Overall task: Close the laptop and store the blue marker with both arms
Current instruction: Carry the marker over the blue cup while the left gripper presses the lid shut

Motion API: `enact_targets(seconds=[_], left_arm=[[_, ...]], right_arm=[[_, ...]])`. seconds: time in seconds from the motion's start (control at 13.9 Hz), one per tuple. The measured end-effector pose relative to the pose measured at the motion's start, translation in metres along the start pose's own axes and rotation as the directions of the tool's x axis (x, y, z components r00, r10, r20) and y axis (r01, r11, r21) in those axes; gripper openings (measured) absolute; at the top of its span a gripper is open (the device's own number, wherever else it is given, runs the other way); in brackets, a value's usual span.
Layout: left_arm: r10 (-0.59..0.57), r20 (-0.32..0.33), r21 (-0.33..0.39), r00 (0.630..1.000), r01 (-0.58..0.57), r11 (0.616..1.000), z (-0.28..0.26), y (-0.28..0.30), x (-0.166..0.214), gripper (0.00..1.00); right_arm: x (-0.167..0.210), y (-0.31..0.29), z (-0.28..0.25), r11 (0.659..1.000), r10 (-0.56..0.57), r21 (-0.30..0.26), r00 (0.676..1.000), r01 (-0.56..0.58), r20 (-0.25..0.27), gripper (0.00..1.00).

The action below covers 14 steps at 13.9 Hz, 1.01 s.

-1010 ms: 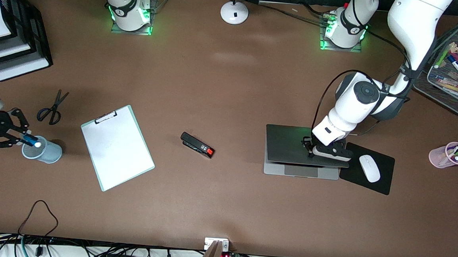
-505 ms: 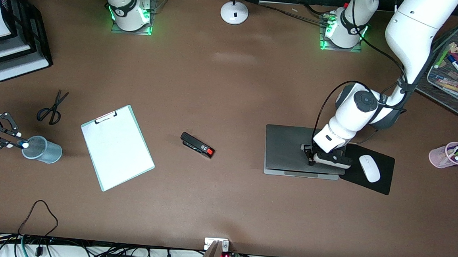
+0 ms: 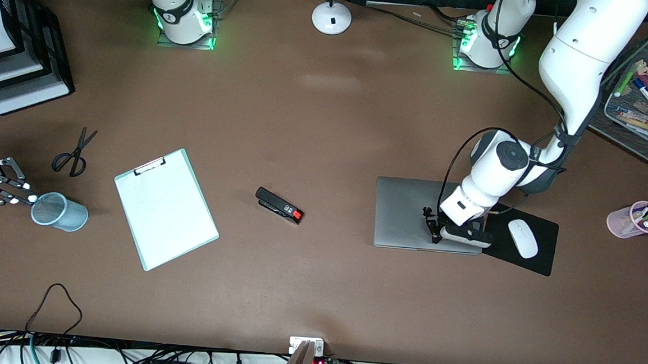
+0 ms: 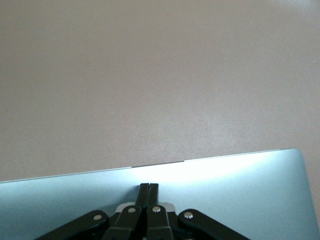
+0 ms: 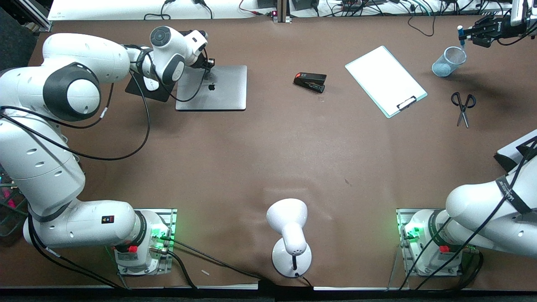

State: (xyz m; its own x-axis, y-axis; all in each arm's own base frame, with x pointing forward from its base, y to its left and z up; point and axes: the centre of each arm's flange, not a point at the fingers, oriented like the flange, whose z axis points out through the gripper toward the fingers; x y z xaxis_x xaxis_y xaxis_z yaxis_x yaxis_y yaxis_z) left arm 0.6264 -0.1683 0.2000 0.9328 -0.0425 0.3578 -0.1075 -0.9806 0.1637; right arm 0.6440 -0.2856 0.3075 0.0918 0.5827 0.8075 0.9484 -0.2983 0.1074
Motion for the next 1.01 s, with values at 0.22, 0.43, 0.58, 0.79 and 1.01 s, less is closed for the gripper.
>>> enact_targets(seconds=[0.22, 0.43, 0.58, 0.79, 1.01], left_arm=[[-0.002, -0.006, -0.008, 1.000, 0.002, 1.000, 0.006, 0.001, 0.000, 0.01], [-0.003, -0.013, -0.010, 1.000, 0.002, 1.000, 0.008, -0.001, 0.000, 0.01], [-0.003, -0.020, -0.010, 1.000, 0.002, 1.000, 0.007, -0.001, 0.003, 0.01], [0.008, -0.021, 0.008, 1.000, -0.008, 1.000, -0.001, -0.005, 0.012, 0.01], [0.056, 0.056, 0.077, 0.997, -0.060, 0.995, -0.027, -0.005, 0.024, 0.01]], right_arm=[[-0.017, 0.005, 0.011, 1.000, -0.008, -0.009, 0.999, 0.008, -0.053, 0.18], [-0.040, 0.002, 0.026, 1.000, -0.005, -0.020, 0.995, 0.003, -0.100, 0.18], [-0.056, -0.001, 0.033, 1.000, 0.000, -0.026, 0.993, -0.003, -0.118, 0.18], [-0.073, -0.005, 0.034, 0.999, 0.017, -0.027, 0.992, -0.020, -0.124, 0.18], [-0.092, -0.011, 0.034, 0.999, 0.043, -0.025, 0.990, -0.047, -0.131, 0.18]])
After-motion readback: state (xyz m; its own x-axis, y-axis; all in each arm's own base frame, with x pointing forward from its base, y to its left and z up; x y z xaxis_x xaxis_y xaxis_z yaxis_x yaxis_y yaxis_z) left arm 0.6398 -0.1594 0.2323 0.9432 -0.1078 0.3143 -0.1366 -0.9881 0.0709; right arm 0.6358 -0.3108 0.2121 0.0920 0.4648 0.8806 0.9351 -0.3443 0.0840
